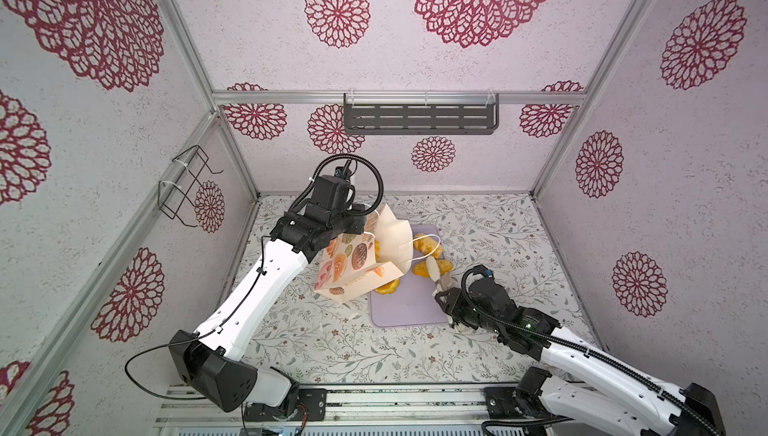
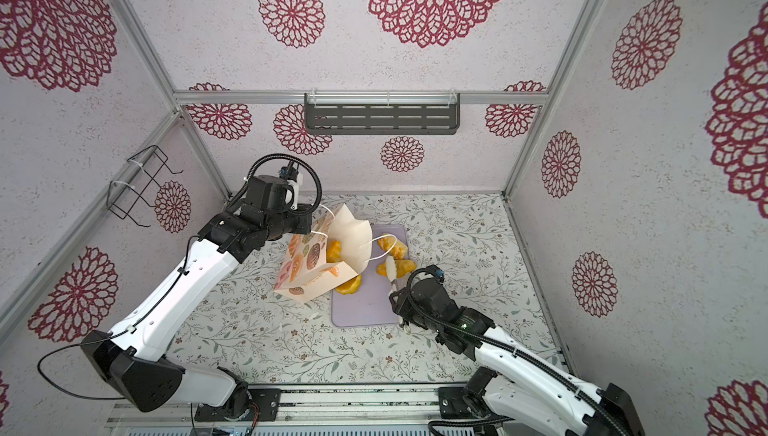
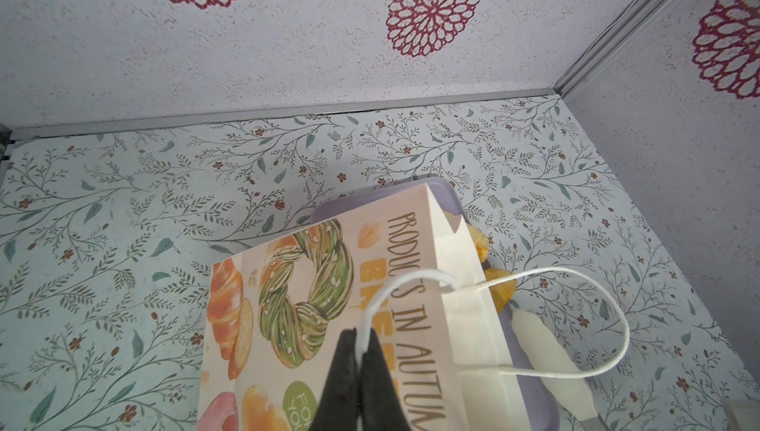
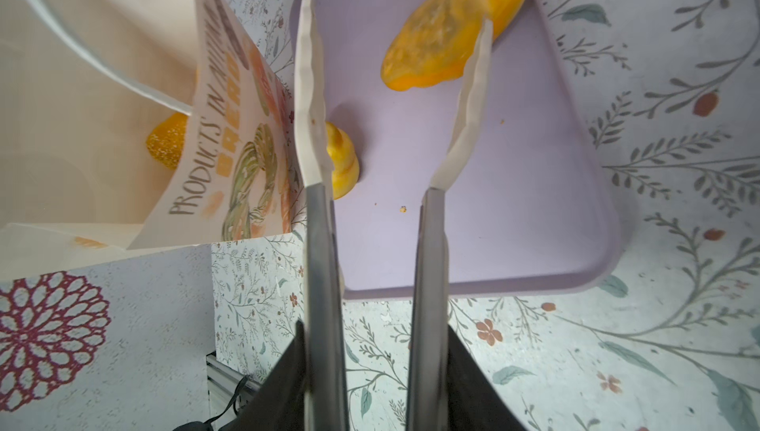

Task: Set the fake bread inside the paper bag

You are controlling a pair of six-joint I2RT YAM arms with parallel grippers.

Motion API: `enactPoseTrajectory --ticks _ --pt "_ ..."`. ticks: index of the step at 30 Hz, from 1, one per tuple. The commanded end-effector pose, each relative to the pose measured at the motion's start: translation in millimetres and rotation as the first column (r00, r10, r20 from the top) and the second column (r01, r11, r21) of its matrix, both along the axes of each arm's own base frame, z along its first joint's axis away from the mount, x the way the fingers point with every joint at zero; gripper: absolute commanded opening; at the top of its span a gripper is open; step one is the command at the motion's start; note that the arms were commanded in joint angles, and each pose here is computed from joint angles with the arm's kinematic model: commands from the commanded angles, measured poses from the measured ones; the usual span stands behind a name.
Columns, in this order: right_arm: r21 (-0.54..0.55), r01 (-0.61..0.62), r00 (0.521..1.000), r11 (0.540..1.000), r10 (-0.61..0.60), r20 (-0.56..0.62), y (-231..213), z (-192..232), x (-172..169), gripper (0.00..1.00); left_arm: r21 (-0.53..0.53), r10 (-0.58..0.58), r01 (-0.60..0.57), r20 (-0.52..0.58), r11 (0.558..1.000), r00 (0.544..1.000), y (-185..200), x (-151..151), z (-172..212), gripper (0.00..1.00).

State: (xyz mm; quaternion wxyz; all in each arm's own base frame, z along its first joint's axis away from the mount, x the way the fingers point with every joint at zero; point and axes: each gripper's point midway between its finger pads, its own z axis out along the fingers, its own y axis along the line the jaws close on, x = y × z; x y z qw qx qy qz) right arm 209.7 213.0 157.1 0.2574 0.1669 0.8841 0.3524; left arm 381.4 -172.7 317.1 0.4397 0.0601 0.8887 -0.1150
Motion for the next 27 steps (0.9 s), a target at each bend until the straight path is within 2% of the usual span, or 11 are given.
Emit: enactPoseTrajectory --ticks 1,20,27 --pt "0.089 0.021 0.998 0.996 -0.026 0.06 12.1 28.8 11.4 0.46 -0.052 0.005 0.0 0.09 0.999 0.996 6.3 -5.2 27.6 0.0" --pt "0.11 -0.056 0.998 0.992 0.051 0.047 85.0 8.7 8.3 0.46 -0.025 0.004 -0.001 0.115 1.0 0.993 17.3 -13.8 31.9 0.0" --pt "0.1 -0.08 0.996 0.992 0.077 0.037 98.3 4.5 8.6 0.46 -0.024 0.012 -0.01 0.116 1.0 0.993 19.6 -13.1 31.2 0.0"
